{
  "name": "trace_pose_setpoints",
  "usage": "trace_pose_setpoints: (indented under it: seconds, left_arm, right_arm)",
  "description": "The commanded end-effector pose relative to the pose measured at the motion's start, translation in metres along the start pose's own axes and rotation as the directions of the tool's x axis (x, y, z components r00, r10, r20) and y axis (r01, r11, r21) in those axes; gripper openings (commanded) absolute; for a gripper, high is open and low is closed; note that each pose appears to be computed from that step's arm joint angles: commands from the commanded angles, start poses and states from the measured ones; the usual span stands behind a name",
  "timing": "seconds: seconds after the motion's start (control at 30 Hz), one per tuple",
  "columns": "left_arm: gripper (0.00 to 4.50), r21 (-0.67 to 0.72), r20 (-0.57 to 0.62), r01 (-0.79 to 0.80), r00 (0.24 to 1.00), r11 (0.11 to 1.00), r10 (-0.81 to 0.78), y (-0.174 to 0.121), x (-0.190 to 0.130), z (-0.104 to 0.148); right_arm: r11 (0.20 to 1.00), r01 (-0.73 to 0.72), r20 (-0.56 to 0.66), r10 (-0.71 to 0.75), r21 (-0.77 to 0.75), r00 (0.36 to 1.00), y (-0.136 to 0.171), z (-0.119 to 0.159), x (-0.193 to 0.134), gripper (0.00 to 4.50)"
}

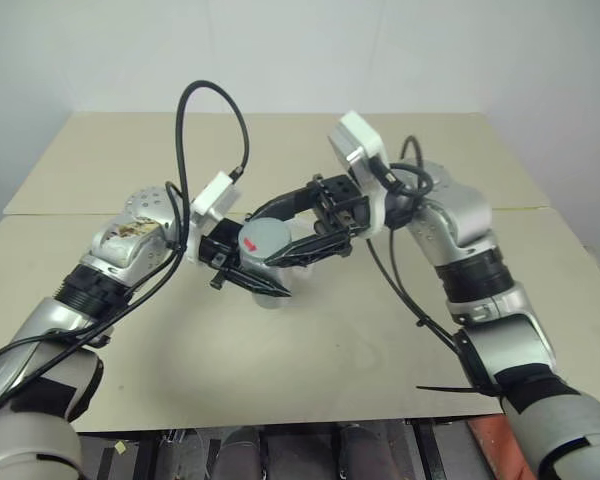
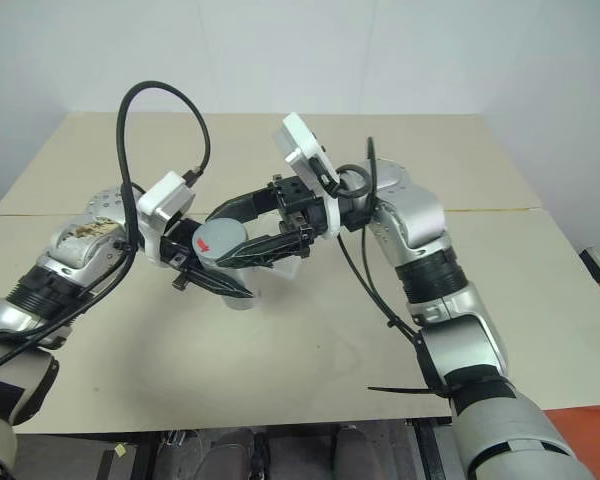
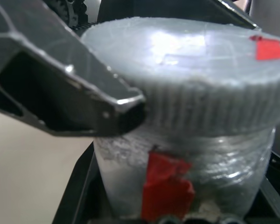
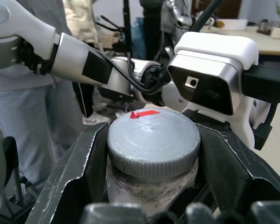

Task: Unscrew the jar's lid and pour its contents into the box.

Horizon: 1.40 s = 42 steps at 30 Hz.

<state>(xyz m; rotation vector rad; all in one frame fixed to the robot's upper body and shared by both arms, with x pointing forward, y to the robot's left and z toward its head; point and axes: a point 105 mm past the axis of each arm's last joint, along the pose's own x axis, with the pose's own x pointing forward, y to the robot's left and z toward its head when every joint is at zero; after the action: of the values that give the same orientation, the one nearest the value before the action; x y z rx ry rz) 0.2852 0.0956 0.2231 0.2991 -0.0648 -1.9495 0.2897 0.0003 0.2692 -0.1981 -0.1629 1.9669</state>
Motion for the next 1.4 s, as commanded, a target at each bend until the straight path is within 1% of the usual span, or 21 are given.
trace_pose_setpoints:
  seconds: [0.03, 0.07, 0.1, 0.17, 0.23, 0.37, 0.47, 0.6, 0.77, 0.9, 0.93, 1.07, 1.2, 1.3, 1.4]
  left_arm:
    - [1.94, 0.072, 0.016, -0.044, 0.999, 0.996, 0.043, 0.000, -0.015, 0.013]
    - [1.94, 0.071, 0.008, -0.051, 0.999, 0.996, 0.050, 0.001, -0.016, 0.011]
    - [1.94, 0.066, 0.004, -0.061, 0.998, 0.996, 0.061, 0.001, -0.018, 0.009]
    - [1.94, 0.054, -0.008, -0.099, 0.995, 0.994, 0.099, 0.005, -0.025, 0.004]
    - [1.94, 0.047, -0.019, -0.130, 0.991, 0.990, 0.131, 0.007, -0.031, 0.000]
    - [1.94, 0.015, -0.039, -0.256, 0.966, 0.967, 0.257, 0.019, -0.052, -0.012]
    - [1.94, -0.017, -0.050, -0.327, 0.944, 0.945, 0.325, 0.028, -0.058, -0.019]
    - [1.94, -0.031, -0.064, -0.370, 0.928, 0.928, 0.368, 0.037, -0.054, -0.022]
    - [1.94, -0.031, -0.085, -0.395, 0.916, 0.918, 0.391, 0.043, -0.049, -0.025]
    - [1.94, -0.026, -0.089, -0.397, 0.915, 0.917, 0.394, 0.044, -0.048, -0.024]
    - [1.94, -0.025, -0.089, -0.397, 0.915, 0.917, 0.393, 0.044, -0.048, -0.024]
    - [1.94, -0.020, -0.090, -0.392, 0.917, 0.920, 0.389, 0.045, -0.048, -0.022]
    - [1.94, -0.021, -0.089, -0.391, 0.917, 0.920, 0.388, 0.044, -0.048, -0.022]
    - [1.94, -0.018, -0.094, -0.398, 0.914, 0.917, 0.395, 0.043, -0.051, -0.021]
    - [1.94, -0.017, -0.095, -0.403, 0.912, 0.915, 0.399, 0.041, -0.054, -0.021]
  right_arm:
    - [0.997, 0.071, -0.015, -0.071, 0.005, 0.997, -0.006, -0.004, -0.011, 3.96]
    - [0.996, 0.091, -0.014, -0.091, -0.003, 0.996, -0.007, -0.004, -0.012, 4.32]
    - [0.990, 0.137, -0.019, -0.137, -0.020, 0.990, -0.009, -0.005, -0.014, 4.45]
    - [0.970, 0.239, -0.015, -0.240, -0.050, 0.971, -0.011, -0.005, -0.024, 4.45]
    - [0.948, 0.312, -0.015, -0.313, -0.063, 0.950, -0.011, -0.004, -0.031, 4.45]
    - [0.828, 0.551, -0.013, -0.555, -0.106, 0.832, -0.009, 0.001, -0.050, 4.45]
    - [0.766, 0.636, 0.007, -0.639, -0.094, 0.769, -0.002, 0.006, -0.048, 4.45]
    - [0.708, 0.702, 0.007, -0.704, -0.079, 0.710, -0.002, 0.009, -0.030, 4.45]
    - [0.644, 0.760, -0.015, -0.764, -0.093, 0.645, -0.013, 0.006, -0.006, 4.45]
    - [0.624, 0.775, -0.027, -0.780, -0.097, 0.625, -0.018, 0.003, 0.004, 4.45]
    - [0.620, 0.779, -0.030, -0.784, -0.097, 0.620, -0.020, 0.002, 0.004, 4.45]
    - [0.540, 0.837, -0.071, -0.841, -0.087, 0.536, -0.037, -0.009, 0.002, 4.45]
    - [0.518, 0.851, -0.087, -0.855, -0.085, 0.512, -0.040, -0.014, 0.000, 4.45]
    - [0.521, 0.849, -0.094, -0.853, -0.084, 0.514, -0.036, -0.015, -0.005, 4.45]
    - [0.511, 0.855, -0.102, -0.859, -0.088, 0.502, -0.032, -0.016, -0.013, 4.45]
